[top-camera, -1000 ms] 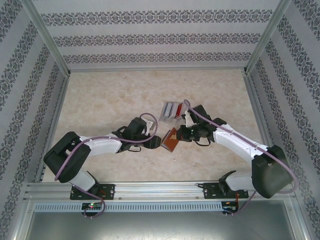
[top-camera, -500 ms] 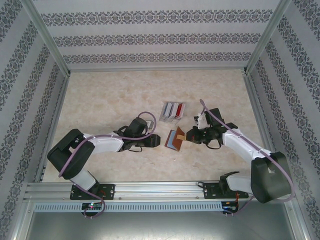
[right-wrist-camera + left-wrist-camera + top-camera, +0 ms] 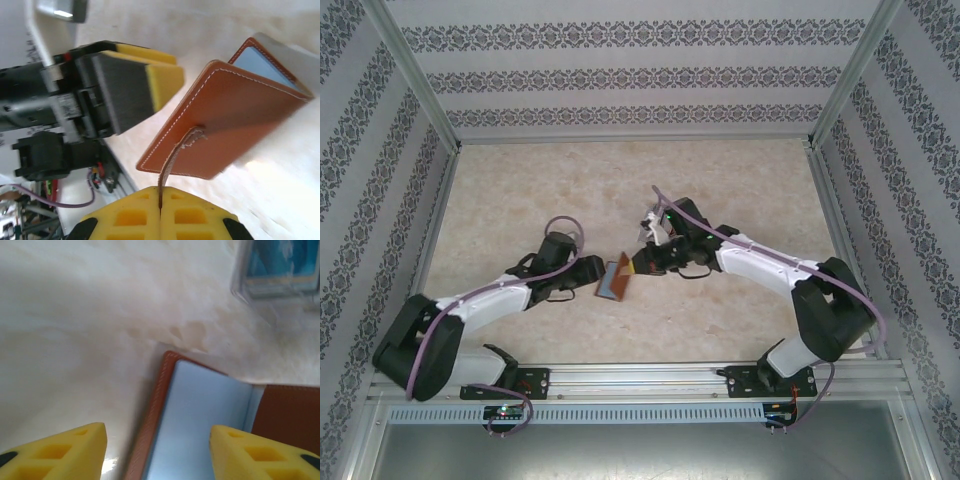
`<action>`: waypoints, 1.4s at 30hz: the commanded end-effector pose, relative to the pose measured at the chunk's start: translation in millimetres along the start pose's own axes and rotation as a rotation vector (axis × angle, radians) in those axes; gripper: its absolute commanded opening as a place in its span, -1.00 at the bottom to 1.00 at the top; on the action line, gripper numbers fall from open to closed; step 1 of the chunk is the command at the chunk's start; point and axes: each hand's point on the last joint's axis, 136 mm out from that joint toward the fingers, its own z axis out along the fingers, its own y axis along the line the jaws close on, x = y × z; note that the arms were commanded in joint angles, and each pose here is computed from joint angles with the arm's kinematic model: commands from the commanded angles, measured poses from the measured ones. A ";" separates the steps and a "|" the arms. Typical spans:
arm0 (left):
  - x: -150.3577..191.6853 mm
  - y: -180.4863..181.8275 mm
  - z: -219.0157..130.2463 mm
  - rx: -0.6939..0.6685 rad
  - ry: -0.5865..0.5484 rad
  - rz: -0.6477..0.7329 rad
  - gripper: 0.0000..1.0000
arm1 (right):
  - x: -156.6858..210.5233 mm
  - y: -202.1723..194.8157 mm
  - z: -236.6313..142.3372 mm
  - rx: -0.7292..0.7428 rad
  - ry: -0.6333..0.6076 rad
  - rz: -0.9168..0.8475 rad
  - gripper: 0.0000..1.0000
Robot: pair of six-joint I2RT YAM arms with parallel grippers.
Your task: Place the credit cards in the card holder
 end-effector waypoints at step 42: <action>39.4 -75.5 12.9 -0.099 0.235 0.368 0.71 | 39.0 -113.7 -22.0 0.183 -0.018 0.270 -0.98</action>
